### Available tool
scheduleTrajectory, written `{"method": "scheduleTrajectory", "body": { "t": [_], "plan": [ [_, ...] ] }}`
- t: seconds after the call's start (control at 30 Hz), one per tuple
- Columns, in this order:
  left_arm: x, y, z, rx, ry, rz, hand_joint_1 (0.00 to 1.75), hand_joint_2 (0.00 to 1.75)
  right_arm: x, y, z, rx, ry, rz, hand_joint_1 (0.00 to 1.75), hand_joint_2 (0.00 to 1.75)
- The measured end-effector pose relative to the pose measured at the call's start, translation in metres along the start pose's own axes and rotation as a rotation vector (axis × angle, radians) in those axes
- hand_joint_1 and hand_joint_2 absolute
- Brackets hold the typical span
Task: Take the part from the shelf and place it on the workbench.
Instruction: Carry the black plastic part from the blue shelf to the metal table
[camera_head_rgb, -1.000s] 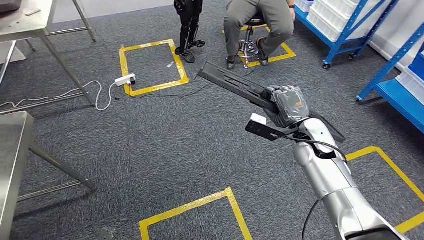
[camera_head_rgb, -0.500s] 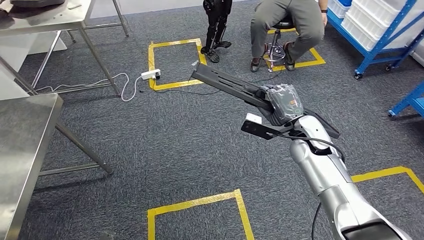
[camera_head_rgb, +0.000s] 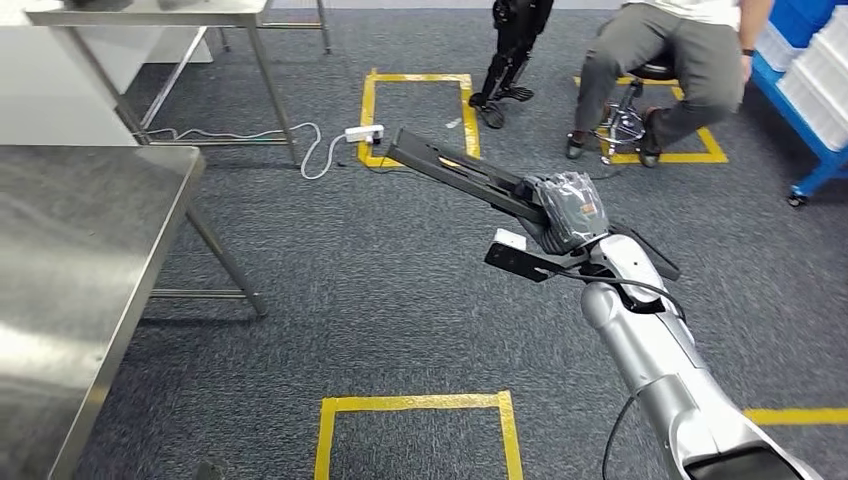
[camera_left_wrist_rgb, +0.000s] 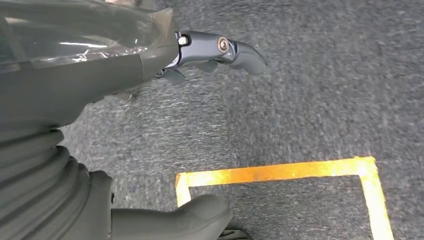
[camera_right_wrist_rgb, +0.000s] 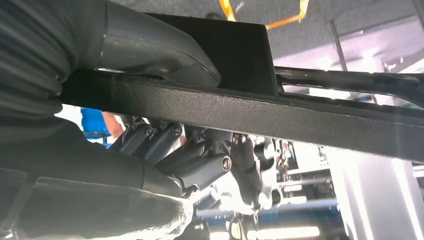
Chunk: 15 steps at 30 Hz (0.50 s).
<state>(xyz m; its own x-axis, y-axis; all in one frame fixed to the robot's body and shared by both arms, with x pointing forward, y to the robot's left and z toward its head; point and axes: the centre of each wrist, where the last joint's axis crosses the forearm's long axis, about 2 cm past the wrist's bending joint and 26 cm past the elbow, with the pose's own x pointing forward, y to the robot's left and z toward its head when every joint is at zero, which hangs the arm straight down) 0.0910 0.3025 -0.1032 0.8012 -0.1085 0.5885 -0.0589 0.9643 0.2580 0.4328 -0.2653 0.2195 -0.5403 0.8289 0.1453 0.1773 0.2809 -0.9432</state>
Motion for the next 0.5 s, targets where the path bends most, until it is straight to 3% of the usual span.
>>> {"method": "scheduleTrajectory", "body": {
  "t": [0.5],
  "plan": [
    [0.0006,-0.0023,0.0004,-0.008,-0.001,-0.003,0.0,1.75,-0.0063,0.0012,0.0059,0.004,0.015,0.007,1.75,1.75]
  ]
}}
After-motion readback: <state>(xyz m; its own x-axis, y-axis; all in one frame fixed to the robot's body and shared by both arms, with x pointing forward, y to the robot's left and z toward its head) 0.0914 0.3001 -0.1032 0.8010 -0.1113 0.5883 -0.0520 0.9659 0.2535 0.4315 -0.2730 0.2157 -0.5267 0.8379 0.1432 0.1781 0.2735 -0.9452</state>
